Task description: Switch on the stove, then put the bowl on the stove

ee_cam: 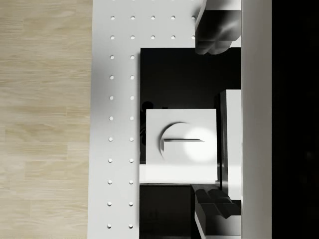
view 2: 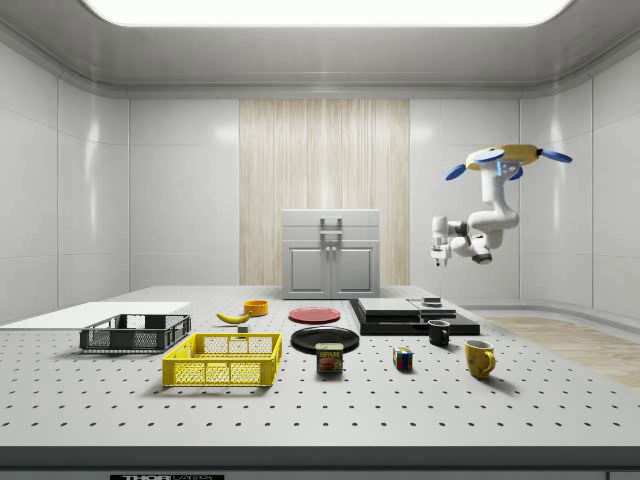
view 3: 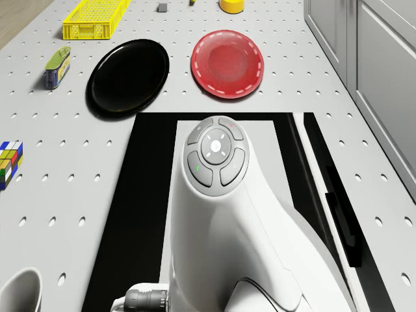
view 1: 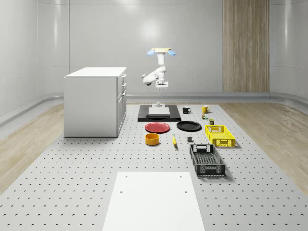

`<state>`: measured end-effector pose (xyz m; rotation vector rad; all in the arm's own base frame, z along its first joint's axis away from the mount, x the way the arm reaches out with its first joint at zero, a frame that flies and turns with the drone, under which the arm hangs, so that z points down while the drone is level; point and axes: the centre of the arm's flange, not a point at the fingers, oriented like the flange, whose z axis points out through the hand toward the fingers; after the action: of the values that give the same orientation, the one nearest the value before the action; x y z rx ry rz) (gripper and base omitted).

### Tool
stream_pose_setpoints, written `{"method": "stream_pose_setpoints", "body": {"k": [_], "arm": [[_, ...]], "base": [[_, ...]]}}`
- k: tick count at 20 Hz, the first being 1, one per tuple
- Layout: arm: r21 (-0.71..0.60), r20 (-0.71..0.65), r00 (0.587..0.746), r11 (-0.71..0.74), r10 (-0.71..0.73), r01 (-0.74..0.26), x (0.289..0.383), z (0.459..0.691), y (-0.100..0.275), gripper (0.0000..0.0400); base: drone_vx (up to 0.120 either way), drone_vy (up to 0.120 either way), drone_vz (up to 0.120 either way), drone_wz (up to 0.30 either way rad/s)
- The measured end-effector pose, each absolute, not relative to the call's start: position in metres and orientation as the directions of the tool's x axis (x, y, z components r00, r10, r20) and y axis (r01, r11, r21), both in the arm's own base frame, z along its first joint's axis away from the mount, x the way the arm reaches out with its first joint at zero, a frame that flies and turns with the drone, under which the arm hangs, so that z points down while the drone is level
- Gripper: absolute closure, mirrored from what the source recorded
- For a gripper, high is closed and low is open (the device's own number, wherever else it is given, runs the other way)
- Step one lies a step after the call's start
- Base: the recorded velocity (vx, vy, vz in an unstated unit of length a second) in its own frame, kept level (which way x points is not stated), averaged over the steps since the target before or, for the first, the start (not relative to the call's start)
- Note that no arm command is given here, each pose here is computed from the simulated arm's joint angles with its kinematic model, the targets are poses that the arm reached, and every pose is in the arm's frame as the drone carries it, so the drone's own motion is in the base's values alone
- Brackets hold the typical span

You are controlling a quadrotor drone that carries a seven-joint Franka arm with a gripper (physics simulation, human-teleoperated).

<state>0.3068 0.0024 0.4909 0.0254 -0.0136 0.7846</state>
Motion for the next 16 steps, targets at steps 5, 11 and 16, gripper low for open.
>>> {"method": "stream_pose_setpoints", "body": {"k": [5, 11, 16], "arm": [[0.007, 0.010, 0.708, 0.708, 0.706, -0.706, 0.3068, 0.4908, 0.0008, 0.0000], [0.002, 0.005, 0.708, 0.708, 0.706, -0.706, 0.3068, 0.4908, 0.0001, 0.0000], [0.001, 0.003, 0.708, 0.708, 0.706, -0.706, 0.3068, 0.4908, -0.0001, 0.0000]], "base": [[0.120, 0.000, -0.120, 0.000], [0.067, -0.027, -0.120, 0.000], [0.000, -0.080, -0.120, 0.000]]}}
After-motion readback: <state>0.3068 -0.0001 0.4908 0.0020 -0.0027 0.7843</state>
